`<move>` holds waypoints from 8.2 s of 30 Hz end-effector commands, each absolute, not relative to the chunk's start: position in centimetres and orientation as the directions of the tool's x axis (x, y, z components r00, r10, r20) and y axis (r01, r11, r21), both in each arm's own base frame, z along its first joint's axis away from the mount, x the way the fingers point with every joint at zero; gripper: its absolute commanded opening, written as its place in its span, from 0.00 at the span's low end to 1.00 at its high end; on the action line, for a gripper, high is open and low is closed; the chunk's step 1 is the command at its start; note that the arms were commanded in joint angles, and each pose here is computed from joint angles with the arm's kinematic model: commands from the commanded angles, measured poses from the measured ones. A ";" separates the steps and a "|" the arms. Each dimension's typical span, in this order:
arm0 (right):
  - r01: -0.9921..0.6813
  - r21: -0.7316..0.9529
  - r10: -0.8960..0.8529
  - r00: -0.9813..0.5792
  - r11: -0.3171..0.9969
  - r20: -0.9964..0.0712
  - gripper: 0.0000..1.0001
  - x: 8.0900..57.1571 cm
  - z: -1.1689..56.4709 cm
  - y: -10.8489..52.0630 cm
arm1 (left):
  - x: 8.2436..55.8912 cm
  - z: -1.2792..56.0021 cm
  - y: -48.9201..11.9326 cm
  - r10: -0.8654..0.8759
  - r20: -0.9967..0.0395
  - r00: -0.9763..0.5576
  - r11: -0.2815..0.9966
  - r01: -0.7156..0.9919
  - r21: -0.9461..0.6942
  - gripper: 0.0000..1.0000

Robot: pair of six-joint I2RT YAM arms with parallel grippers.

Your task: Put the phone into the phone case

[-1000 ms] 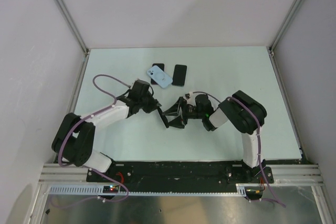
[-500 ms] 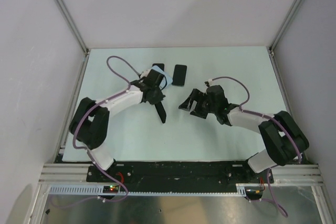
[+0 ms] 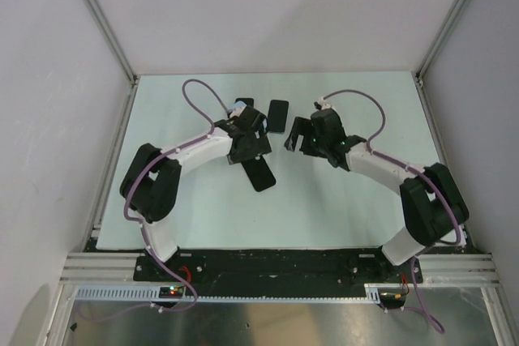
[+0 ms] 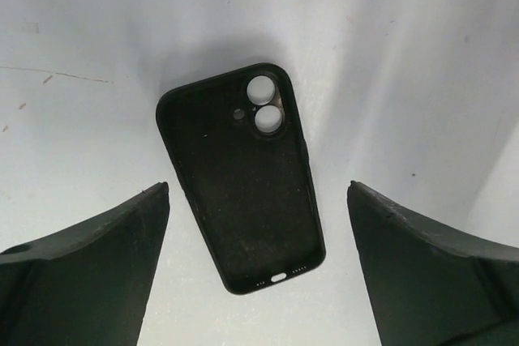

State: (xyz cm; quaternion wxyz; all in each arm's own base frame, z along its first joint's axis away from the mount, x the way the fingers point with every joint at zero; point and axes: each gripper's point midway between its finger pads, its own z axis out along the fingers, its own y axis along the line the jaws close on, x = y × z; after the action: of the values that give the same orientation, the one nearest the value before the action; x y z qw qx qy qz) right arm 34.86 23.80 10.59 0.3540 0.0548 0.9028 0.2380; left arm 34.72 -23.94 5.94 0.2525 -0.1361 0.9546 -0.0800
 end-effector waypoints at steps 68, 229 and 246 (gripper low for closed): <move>-0.168 0.068 -0.106 -0.837 0.983 -0.537 0.94 50.8 2.2 30.8 | 32.5 14.8 -13.6 -0.470 -0.544 -0.695 0.866 -0.244 -0.437 0.97; -0.817 -0.064 -0.622 -0.383 0.573 -0.683 0.52 26.4 5.6 40.8 | 26.7 6.9 -9.5 -0.651 -0.394 -0.649 0.743 -0.437 -0.508 0.65; -0.820 -0.045 -0.612 -0.388 0.570 -0.689 0.69 26.9 4.2 39.8 | 27.1 7.1 -10.0 -0.629 -0.388 -0.673 0.756 -0.413 -0.509 0.64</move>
State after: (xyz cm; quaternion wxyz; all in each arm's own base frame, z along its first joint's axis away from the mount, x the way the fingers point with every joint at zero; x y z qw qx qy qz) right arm 25.37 39.77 3.62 0.3091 -0.4453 0.8260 0.1546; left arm 26.23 -9.69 6.12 0.2680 -0.3029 0.8966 -0.1803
